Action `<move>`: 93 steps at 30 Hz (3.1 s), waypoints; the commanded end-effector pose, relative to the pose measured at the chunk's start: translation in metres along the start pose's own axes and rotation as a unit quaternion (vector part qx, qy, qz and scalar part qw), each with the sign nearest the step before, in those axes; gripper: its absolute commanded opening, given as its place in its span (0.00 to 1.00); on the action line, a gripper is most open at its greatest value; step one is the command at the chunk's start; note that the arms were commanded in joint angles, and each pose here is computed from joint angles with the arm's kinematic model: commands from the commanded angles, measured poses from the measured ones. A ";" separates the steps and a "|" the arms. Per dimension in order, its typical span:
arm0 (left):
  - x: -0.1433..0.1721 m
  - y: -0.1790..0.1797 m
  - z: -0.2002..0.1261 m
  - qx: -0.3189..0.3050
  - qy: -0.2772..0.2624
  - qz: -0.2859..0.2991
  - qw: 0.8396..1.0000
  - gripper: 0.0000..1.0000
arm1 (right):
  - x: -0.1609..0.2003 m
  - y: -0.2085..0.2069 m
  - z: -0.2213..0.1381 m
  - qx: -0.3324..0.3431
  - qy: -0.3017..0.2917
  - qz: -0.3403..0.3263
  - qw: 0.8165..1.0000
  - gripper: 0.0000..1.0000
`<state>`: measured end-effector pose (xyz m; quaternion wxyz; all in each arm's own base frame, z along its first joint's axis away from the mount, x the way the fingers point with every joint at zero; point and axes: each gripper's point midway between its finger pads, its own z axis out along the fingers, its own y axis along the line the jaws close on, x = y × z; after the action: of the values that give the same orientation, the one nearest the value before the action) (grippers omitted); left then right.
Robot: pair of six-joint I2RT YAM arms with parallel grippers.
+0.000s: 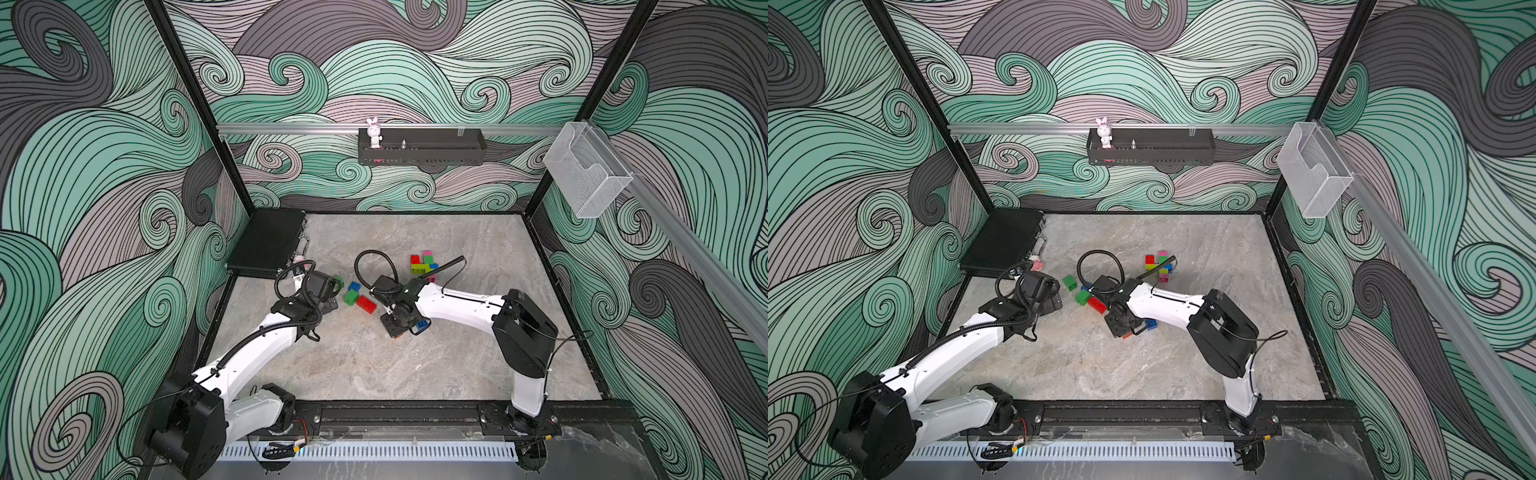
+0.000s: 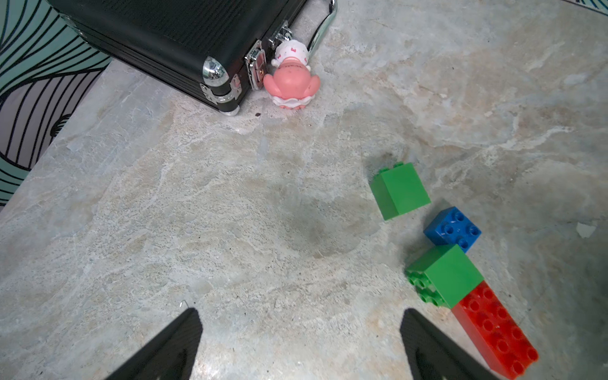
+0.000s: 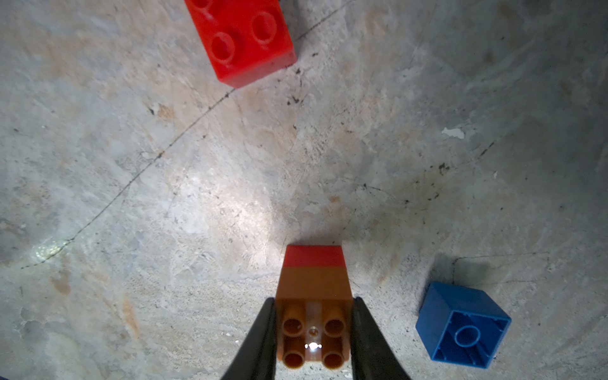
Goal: Assemble the number 4 with lego
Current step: Assemble the lego brick with the lego brick, then pick up the lego brick from the center of the board.
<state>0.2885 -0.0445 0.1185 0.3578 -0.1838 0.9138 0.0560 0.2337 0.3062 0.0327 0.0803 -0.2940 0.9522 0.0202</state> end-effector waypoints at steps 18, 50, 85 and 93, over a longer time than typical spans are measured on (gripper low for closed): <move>-0.005 -0.030 -0.003 0.058 0.033 0.013 0.998 0.99 | -0.052 -0.060 0.002 0.029 -0.038 0.188 0.981 0.42; -0.008 -0.064 -0.016 0.138 0.065 0.011 0.988 0.99 | 0.026 -0.067 -0.004 -0.063 -0.035 0.020 0.997 0.74; 0.015 -0.188 -0.209 0.632 0.270 0.141 0.713 0.86 | 0.006 0.006 -0.177 -0.178 -0.454 -0.248 0.837 0.29; 0.036 -0.194 -0.212 0.613 0.287 0.184 0.713 0.81 | 0.001 0.016 -0.187 -0.172 -0.460 -0.284 0.824 0.31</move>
<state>0.2110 -0.2823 0.2528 0.1090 0.2197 0.8236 -0.5113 0.1969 0.2913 0.1965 0.4315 -0.4996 0.6937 0.2881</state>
